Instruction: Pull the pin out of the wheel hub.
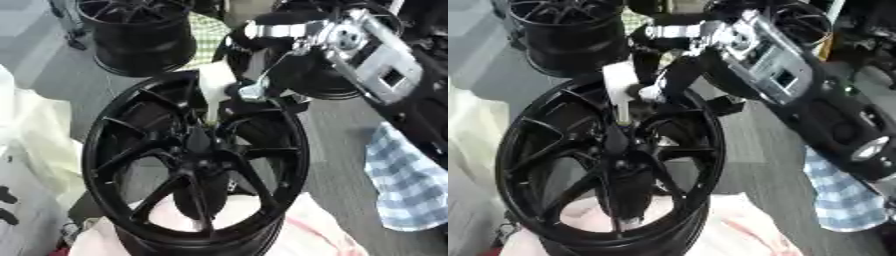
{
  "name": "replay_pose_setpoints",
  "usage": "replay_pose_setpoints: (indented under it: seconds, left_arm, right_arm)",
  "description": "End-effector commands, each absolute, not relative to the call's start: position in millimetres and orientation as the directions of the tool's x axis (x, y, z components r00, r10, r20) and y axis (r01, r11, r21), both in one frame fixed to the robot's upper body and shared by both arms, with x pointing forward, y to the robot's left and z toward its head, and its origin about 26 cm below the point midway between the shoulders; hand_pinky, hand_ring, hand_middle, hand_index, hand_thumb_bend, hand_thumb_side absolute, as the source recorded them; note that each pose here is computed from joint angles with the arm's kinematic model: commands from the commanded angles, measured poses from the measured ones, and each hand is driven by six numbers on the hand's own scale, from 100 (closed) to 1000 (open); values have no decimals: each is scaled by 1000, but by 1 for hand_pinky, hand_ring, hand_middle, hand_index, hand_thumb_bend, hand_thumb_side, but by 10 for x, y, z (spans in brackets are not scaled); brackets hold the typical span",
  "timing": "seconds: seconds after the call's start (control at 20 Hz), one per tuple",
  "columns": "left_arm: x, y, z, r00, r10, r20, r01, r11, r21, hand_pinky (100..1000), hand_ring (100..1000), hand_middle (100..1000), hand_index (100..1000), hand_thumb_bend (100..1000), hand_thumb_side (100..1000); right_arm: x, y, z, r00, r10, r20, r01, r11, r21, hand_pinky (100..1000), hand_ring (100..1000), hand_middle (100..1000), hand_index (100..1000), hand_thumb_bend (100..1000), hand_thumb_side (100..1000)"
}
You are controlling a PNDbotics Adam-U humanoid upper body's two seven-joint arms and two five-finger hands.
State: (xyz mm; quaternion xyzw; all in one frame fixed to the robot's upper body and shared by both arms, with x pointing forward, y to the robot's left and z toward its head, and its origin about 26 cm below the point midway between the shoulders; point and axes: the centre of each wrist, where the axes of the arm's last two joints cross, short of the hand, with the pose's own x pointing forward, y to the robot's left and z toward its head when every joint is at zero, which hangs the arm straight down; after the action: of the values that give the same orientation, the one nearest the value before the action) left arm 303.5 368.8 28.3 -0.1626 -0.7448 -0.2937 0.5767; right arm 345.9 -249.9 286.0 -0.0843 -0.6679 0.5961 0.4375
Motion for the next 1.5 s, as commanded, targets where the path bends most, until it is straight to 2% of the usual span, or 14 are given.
replay_pose_setpoints:
  seconds: [0.05,0.2,0.25,0.35,0.4,0.5,0.65,0.8,0.95,1.05,1.3,1.5]
  left_arm:
    - [3026,3810,379,-300,-134,945,569,769,290,557,100,617,775,102,988]
    - [2991,3867,373,-293,-142,946,557,779,289,556,100,617,775,103,990]
    - [2982,3878,372,-292,-143,946,554,781,289,556,100,617,775,103,991]
    - [2952,3910,360,-289,-148,946,545,787,289,556,100,617,775,104,996]
    - [2941,3920,353,-287,-152,946,542,788,291,556,100,617,775,105,998]
    - [2927,3929,345,-287,-156,945,538,790,294,556,100,617,774,106,1000]
    - [2924,3917,330,-285,-162,945,537,790,297,556,100,618,775,108,1000]
    - [2927,3890,313,-284,-161,945,539,788,296,556,100,618,775,107,1000]
    - [2921,3885,296,-284,-159,945,538,790,294,556,100,619,775,107,1000]
    - [2921,3881,287,-283,-158,946,539,790,293,556,100,625,775,107,1000]
    - [2942,3844,266,-279,-155,948,549,784,290,556,100,633,775,108,1000]
    - [2938,3839,243,-273,-159,949,552,782,289,556,100,634,775,108,1000]
  right_arm:
    - [3197,-2888,3184,-588,652,478,-297,375,-878,681,619,514,629,289,258]
    - [2948,-3287,3011,-505,690,518,-195,494,-848,689,622,522,645,326,272]
    - [2874,-3385,2891,-476,695,539,-156,536,-830,697,629,551,678,347,283]
    - [2733,-3607,2473,-374,700,608,-47,640,-767,713,657,615,757,387,300]
    - [2654,-3705,2216,-306,700,645,19,682,-731,719,676,679,838,428,310]
    - [2491,-3832,1695,-155,682,715,131,731,-669,740,727,768,926,520,325]
    - [2247,-3878,898,76,599,797,249,762,-597,764,779,847,962,596,356]
    - [2142,-3781,378,195,491,849,359,770,-528,762,787,864,956,620,384]
    - [2169,-3613,87,224,414,882,464,750,-470,751,771,842,942,597,368]
    - [2209,-3446,-52,220,391,894,479,755,-448,741,751,808,929,576,339]
    - [2292,-3040,-314,187,382,905,395,814,-426,717,718,771,909,506,287]
    - [2309,-2967,-428,185,413,892,378,808,-452,709,696,746,893,482,283]
